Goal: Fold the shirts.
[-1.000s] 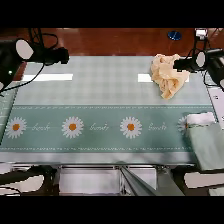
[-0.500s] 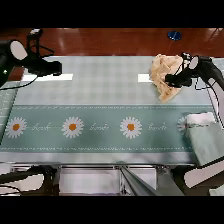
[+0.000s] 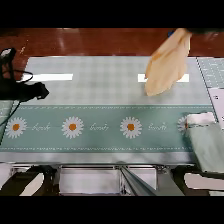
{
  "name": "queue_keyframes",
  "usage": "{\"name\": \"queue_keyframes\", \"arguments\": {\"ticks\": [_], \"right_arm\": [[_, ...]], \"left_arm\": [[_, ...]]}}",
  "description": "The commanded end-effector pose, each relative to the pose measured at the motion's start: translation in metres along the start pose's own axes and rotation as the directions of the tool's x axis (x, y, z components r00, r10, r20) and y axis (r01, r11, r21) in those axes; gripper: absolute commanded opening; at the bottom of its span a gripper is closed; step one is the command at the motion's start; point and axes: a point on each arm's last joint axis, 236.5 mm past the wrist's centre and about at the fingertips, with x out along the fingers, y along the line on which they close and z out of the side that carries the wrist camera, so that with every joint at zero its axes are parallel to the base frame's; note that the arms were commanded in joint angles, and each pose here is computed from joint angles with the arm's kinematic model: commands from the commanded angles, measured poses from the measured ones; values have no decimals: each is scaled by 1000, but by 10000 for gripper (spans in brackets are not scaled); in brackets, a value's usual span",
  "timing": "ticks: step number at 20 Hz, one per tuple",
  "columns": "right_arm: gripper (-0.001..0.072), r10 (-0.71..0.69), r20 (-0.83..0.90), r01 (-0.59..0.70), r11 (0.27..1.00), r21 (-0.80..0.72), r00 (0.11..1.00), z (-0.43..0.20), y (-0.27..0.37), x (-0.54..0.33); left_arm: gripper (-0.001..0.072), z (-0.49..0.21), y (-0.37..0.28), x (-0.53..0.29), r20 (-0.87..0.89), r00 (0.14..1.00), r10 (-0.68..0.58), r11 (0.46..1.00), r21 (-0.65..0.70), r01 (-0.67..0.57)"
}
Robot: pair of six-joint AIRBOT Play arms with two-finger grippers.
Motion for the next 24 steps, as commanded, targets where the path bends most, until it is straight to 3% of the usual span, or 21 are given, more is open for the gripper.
{"name": "queue_keyframes", "arguments": {"ticks": [1, 4, 7, 12, 17, 22, 23, 24], "right_arm": [[22, 100, 335, -51, 987, -151, 937, 95, 71, -122], [22, 184, 438, -89, 970, -228, 880, 110, 117, -187], [23, 325, 397, -207, 927, -312, 858, 93, 175, -209], [23, 517, 68, -471, 820, -325, 853, -1, 271, -140], [23, 604, -328, -675, 716, -177, 726, -151, 377, -28], [23, 525, -507, -607, 795, 4, 683, -262, 395, 77], [72, 510, -528, -585, 810, 30, 679, -273, 390, 87], [361, 501, -536, -577, 816, 33, 679, -275, 384, 91]], "left_arm": [[508, -23, -1, -26, 123, 992, -23, 1000, -10, 24], [507, -32, 0, -28, 133, 991, -24, 1000, -9, 25], [507, -32, 0, -24, 127, 992, -23, 1000, -11, 24], [507, -15, 0, -26, 198, 980, -25, 1000, -6, 27], [507, -15, 0, -26, 200, 979, -26, 1000, -6, 28], [507, -16, 0, -25, 195, 981, -26, 999, -16, 29], [508, -16, 0, -25, 193, 981, -26, 999, -16, 29], [507, -16, 0, -25, 193, 981, -25, 999, -16, 29]]}}
